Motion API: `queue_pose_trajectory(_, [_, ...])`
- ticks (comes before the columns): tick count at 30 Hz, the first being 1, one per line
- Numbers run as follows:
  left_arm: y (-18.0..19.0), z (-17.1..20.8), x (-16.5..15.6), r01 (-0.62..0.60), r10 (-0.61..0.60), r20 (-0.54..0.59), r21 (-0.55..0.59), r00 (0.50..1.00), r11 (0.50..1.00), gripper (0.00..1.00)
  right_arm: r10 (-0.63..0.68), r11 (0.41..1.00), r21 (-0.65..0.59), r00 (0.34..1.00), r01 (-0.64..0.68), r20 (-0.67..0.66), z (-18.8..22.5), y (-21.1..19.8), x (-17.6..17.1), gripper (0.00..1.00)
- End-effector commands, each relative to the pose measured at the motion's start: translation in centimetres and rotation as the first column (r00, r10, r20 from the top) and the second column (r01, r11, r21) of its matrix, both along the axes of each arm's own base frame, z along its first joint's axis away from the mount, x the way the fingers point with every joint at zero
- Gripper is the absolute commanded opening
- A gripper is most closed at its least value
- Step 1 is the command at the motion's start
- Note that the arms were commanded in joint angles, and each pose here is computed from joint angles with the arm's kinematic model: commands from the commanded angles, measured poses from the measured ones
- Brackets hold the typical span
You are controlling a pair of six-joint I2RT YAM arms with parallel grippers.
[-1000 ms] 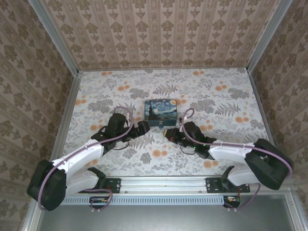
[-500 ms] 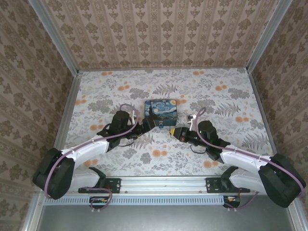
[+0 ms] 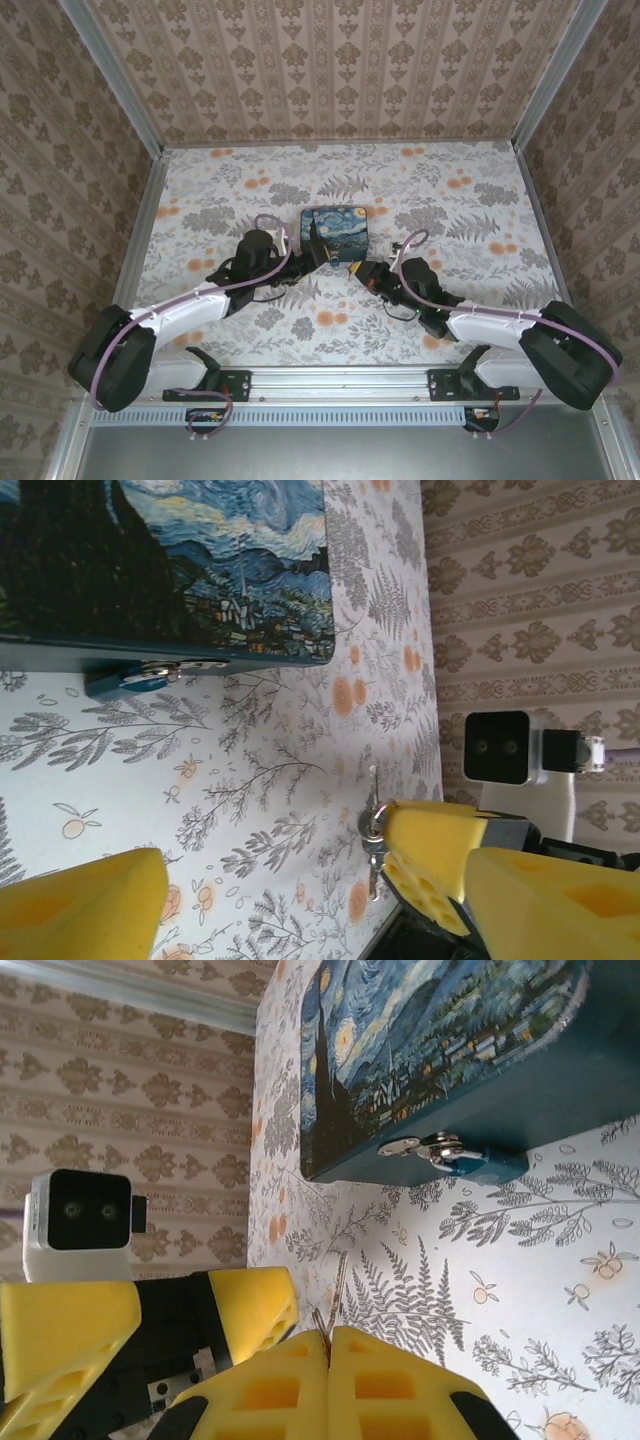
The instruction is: Unlock a padlock with a key
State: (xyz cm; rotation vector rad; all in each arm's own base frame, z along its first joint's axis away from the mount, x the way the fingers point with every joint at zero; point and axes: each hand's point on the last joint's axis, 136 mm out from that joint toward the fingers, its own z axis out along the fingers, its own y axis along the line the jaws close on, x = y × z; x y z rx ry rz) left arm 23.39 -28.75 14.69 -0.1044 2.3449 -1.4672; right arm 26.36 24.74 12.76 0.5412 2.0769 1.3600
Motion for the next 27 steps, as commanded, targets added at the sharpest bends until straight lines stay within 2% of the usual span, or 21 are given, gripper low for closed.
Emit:
queue_pose_trajectory(1, [-0.5, 0.0, -0.2, 0.002, -0.002, -0.012, -0.054, 1.0, 0.999, 0.8, -0.205, 0.976, 0.068, 0.977, 0.209, -0.058, 0.4, -1.1, 1.5, 0.0])
queue_pose_trajectory(5, [-1.3, 0.5, -0.3, 0.001, -0.007, -0.042, -0.148, 0.999, 0.989, 0.71, -0.278, 0.953, 0.108, 0.958, 0.284, -0.071, 1.0, -0.5, 1.9, 0.0])
queue_pose_trajectory(11, [-2.0, 0.5, -0.4, -0.01, -0.007, -0.075, -0.219, 0.997, 0.976, 0.68, -0.315, 0.934, 0.152, 0.946, 0.323, -0.075, 1.8, 1.0, 2.9, 0.0])
queue_pose_trajectory(22, [-2.4, 0.4, -0.2, -0.037, 0.011, -0.1, -0.262, 0.995, 0.964, 0.56, -0.302, 0.926, 0.206, 0.948, 0.316, -0.101, 1.2, 3.2, 3.7, 0.0])
queue_pose_trajectory(27, [-2.3, -0.2, -0.1, -0.046, 0.019, -0.109, -0.251, 0.994, 0.967, 0.55, -0.296, 0.925, 0.217, 0.95, 0.312, -0.101, 1.2, 3.4, 3.6, 0.0])
